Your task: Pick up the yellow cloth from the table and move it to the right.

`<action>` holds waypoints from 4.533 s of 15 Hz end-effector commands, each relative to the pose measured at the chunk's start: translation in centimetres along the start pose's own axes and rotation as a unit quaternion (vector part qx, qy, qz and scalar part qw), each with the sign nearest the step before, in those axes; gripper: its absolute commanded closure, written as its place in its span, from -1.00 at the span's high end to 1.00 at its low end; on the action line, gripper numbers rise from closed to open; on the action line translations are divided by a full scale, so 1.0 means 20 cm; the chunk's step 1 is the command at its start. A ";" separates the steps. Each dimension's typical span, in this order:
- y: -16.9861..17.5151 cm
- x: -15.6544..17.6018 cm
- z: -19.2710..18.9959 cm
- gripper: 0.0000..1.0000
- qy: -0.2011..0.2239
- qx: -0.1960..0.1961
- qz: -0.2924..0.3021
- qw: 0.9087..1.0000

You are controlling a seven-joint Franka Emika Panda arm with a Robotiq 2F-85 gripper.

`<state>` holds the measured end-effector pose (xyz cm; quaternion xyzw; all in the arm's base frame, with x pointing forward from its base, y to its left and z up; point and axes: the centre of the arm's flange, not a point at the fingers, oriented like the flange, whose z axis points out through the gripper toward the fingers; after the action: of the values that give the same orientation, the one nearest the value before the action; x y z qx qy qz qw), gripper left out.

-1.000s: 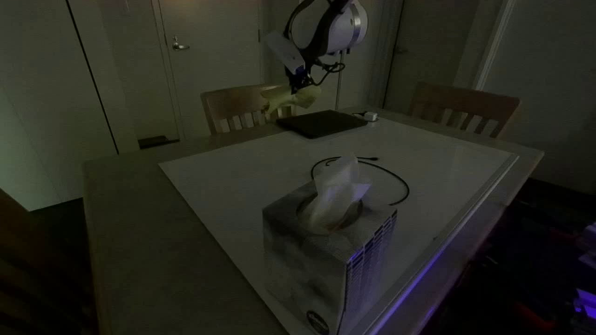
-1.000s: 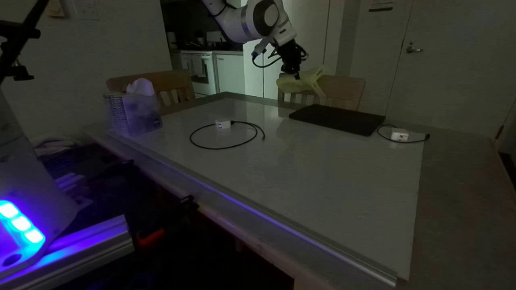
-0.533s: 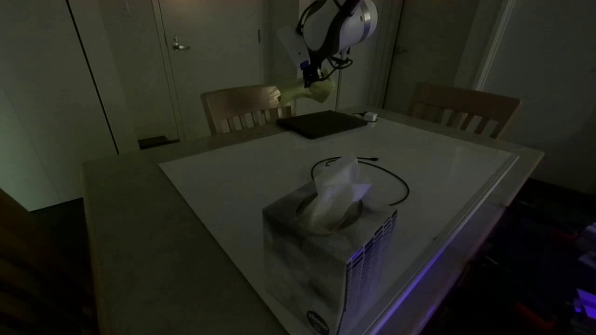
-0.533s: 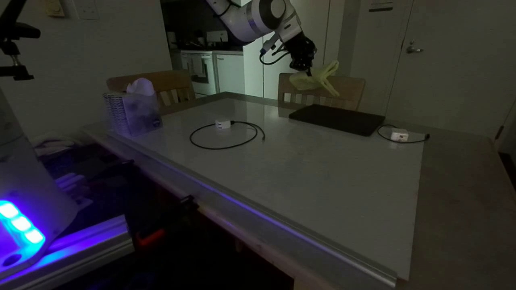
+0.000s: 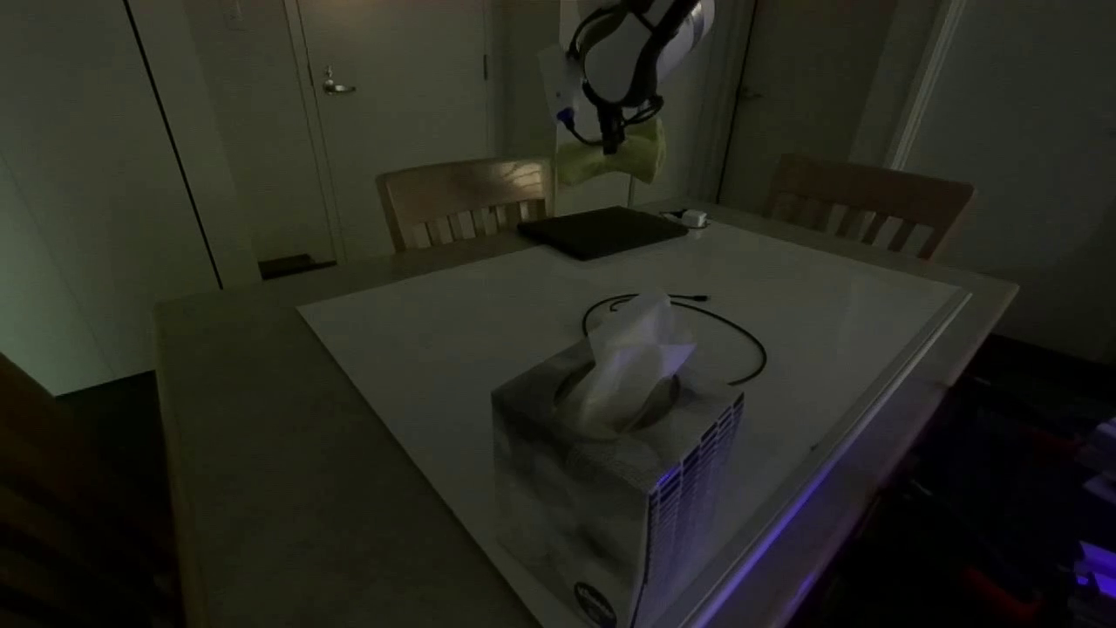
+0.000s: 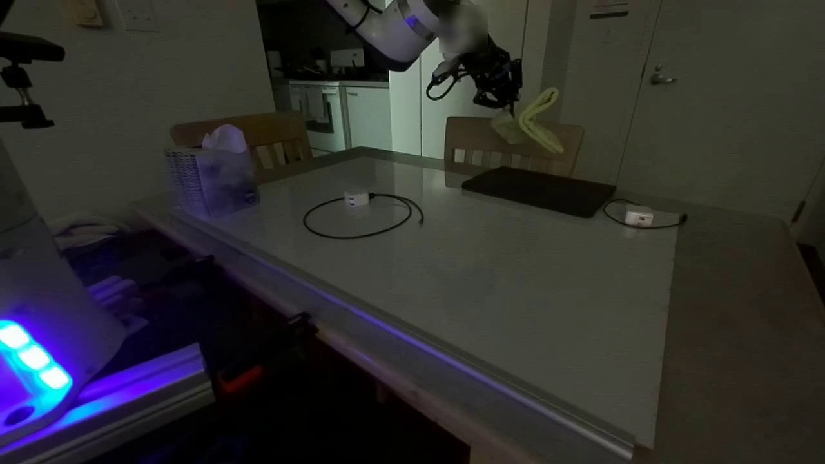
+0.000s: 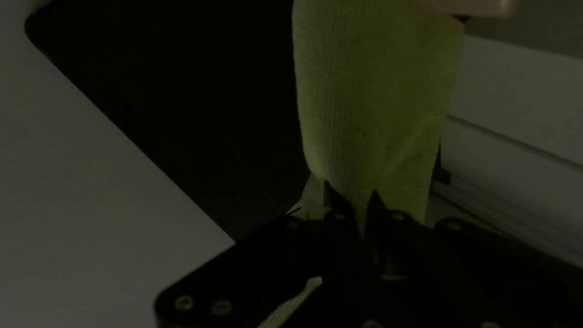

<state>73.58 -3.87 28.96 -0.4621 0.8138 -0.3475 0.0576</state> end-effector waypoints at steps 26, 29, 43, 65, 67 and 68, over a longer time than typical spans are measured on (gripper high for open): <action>0.11 0.80 0.35 -0.95 0.042 -0.228 0.177 0.956; 0.15 0.76 0.33 -0.95 0.031 -0.274 0.208 0.938; 0.23 0.70 0.37 -0.95 0.091 -0.287 0.222 0.927; 0.12 1.43 0.66 -0.95 0.202 -0.286 0.414 0.840; 0.11 1.36 0.68 -0.95 0.189 -0.303 0.396 0.846; 0.11 1.32 0.67 -0.95 0.180 -0.307 0.390 0.849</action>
<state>60.96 -31.62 24.16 -0.0104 0.9866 -0.1177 -0.1124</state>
